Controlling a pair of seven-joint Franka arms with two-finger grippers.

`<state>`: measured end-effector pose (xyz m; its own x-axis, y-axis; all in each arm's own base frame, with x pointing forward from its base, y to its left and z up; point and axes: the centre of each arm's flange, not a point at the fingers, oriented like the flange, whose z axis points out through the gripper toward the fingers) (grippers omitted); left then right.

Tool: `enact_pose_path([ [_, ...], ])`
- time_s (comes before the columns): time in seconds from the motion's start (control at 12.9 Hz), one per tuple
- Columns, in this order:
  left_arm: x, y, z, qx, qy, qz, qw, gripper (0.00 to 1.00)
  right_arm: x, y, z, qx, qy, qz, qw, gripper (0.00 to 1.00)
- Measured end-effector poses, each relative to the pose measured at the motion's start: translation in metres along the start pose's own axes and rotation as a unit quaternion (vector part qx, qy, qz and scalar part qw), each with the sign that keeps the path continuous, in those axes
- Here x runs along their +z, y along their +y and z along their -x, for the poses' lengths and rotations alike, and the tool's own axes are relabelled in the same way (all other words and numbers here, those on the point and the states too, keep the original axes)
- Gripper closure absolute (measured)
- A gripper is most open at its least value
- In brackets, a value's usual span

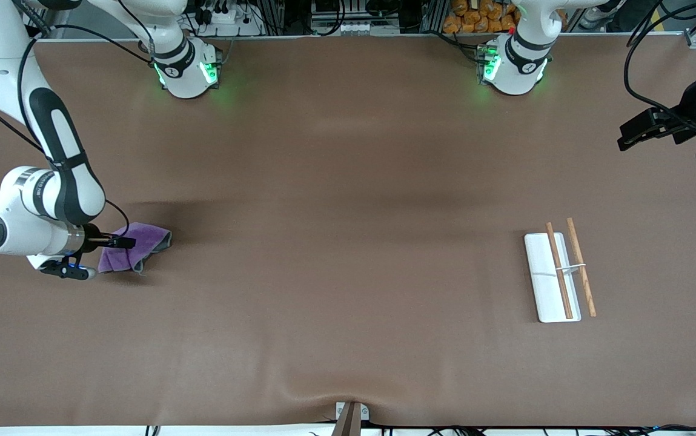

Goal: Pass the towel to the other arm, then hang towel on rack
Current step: 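Reach the right gripper down to the purple towel, then close the right gripper on the purple towel's middle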

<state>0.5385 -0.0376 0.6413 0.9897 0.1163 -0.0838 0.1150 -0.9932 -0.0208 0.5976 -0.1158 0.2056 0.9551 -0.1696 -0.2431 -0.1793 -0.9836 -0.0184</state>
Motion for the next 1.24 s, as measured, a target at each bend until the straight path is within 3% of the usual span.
enact_pose_path([
  [0.15,0.001,0.000,0.000,0.000,-0.001,0.000,1.000,0.00,0.002,0.000,0.001,0.000,-0.002,0.000,1.000,0.00],
  [0.23,0.001,0.000,0.000,0.000,-0.001,0.000,1.000,0.00,0.002,0.001,0.001,0.000,-0.002,0.000,1.000,0.07],
  [0.31,0.002,0.000,0.000,0.000,-0.002,0.000,1.000,0.00,0.003,0.001,0.001,0.001,-0.001,0.000,1.000,0.07],
  [0.93,0.007,0.000,-0.001,0.000,-0.007,-0.001,1.000,0.00,0.006,0.003,0.003,0.002,-0.004,0.000,1.000,0.98],
  [1.24,0.007,0.000,-0.001,0.000,-0.008,-0.001,1.000,0.00,-0.015,-0.010,0.005,-0.008,-0.003,-0.002,1.000,0.98],
])
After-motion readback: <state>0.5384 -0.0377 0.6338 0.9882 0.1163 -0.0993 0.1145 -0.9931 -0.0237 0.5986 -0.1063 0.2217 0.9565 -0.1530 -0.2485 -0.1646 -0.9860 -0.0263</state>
